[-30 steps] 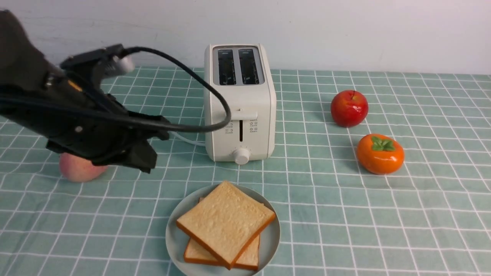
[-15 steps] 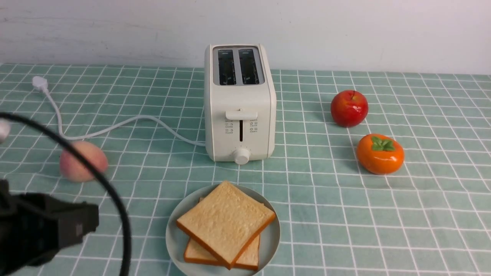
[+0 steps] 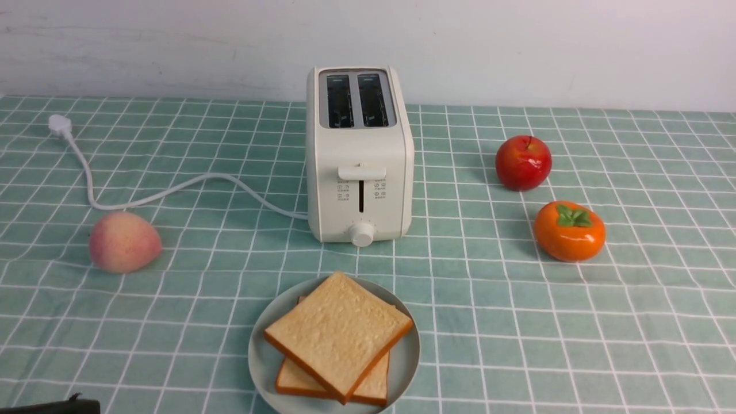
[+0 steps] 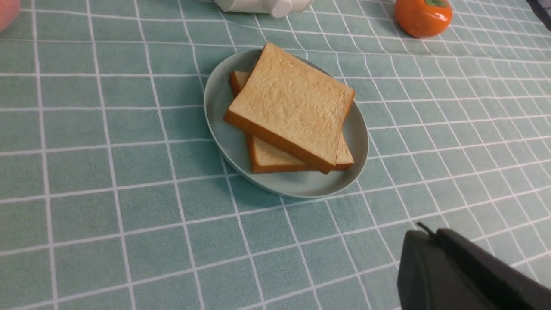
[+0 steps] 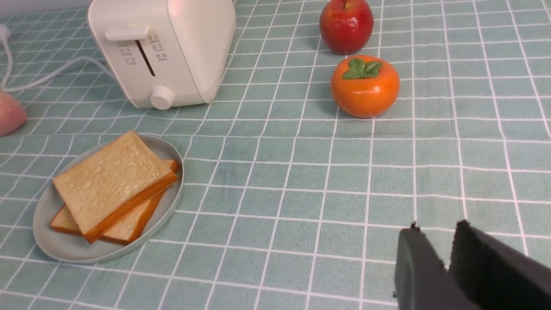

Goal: Take toasted bread from bread machine on blue coffee table place on plate.

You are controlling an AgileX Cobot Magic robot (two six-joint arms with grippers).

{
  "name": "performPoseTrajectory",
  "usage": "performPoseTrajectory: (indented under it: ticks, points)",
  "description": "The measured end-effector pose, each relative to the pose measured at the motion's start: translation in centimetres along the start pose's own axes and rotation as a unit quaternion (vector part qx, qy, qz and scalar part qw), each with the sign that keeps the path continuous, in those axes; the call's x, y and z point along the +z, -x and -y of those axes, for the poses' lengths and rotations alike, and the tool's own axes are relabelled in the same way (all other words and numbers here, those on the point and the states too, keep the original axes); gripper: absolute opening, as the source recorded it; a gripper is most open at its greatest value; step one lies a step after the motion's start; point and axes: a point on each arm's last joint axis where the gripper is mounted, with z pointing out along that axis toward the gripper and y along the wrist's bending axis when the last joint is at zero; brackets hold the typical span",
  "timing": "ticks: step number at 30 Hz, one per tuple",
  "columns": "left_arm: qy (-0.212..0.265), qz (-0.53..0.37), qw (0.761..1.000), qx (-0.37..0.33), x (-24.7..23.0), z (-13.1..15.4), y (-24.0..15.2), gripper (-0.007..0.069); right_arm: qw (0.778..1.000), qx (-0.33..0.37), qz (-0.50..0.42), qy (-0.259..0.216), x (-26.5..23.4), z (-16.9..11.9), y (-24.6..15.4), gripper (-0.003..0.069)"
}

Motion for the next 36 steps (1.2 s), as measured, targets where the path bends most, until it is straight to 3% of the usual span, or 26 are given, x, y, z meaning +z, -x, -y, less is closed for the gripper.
performPoseTrajectory:
  ticks: [4,13,21,29,36]
  points:
    - [0.005,0.023,0.999,0.024,0.0,-0.1,0.4,-0.0014,1.000,0.000,0.000,0.000,0.0,0.0,0.0,0.0132]
    - [0.014,0.163,0.986,0.037,0.3,-0.7,2.1,-0.0014,1.000,0.000,0.000,0.000,0.0,0.0,0.0,0.0133]
    - [0.052,0.270,0.961,0.006,1.6,-4.3,-2.5,-0.0014,1.000,0.000,-0.001,-0.001,0.0,0.0,0.0,0.0146]
    - [0.137,0.273,0.952,0.030,3.4,-7.9,-8.3,-0.0014,1.000,0.000,-0.001,-0.001,0.0,0.0,0.0,0.0154]
    - [0.162,0.211,0.964,0.030,4.1,-8.6,-9.7,-0.0014,1.000,0.000,-0.002,-0.001,0.0,0.0,0.0,0.0161]
